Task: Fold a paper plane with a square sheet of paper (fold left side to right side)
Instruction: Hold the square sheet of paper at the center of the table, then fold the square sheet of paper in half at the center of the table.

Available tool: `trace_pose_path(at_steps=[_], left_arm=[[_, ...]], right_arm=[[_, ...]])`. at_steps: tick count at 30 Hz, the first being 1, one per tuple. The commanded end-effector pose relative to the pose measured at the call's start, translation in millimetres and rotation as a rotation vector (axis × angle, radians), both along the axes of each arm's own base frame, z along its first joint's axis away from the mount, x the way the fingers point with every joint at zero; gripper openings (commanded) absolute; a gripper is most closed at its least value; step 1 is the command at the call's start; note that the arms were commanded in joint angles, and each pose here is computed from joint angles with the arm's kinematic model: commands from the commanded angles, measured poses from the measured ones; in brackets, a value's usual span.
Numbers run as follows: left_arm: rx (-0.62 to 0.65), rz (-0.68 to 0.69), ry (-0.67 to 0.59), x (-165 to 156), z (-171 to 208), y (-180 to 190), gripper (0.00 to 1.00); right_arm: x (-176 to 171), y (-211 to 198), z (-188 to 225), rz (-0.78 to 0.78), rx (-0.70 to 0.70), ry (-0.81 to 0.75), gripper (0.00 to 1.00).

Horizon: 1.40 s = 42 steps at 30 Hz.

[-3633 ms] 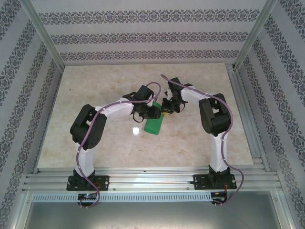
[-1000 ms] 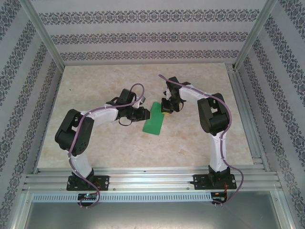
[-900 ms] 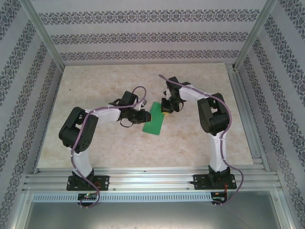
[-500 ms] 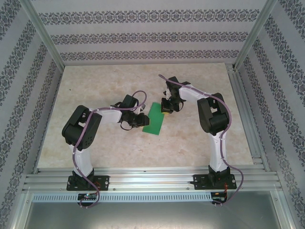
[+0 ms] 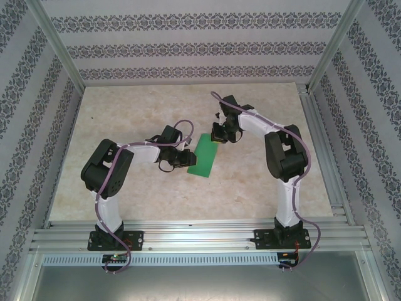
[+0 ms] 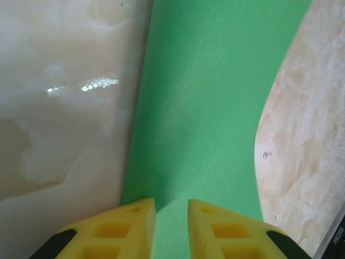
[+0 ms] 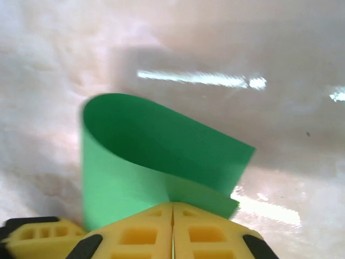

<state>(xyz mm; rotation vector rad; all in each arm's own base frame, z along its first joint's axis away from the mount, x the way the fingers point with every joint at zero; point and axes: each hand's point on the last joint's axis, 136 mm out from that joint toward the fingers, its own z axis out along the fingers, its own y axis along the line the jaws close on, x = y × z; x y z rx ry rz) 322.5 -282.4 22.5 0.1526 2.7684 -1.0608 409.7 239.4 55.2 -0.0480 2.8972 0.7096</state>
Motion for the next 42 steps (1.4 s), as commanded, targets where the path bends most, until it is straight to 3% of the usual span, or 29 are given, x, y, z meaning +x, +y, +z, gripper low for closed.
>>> trace_pose_path(at_steps=[1,12,26,42], left_arm=[[0.141,-0.007,0.071,-26,-37,20,0.25],[0.165,-0.009,0.077,-28,-42,21,0.23],[0.194,-0.019,0.075,-30,-46,23,0.21],[0.266,-0.029,0.092,-39,-59,36,0.21]], right_arm=[[-1,33,16,-0.024,0.117,-0.033,0.06],[-17,69,-12,-0.059,0.163,0.015,0.03],[-31,81,-43,-0.055,0.143,0.068,0.03],[5,53,-60,-0.098,0.023,0.005,0.04]])
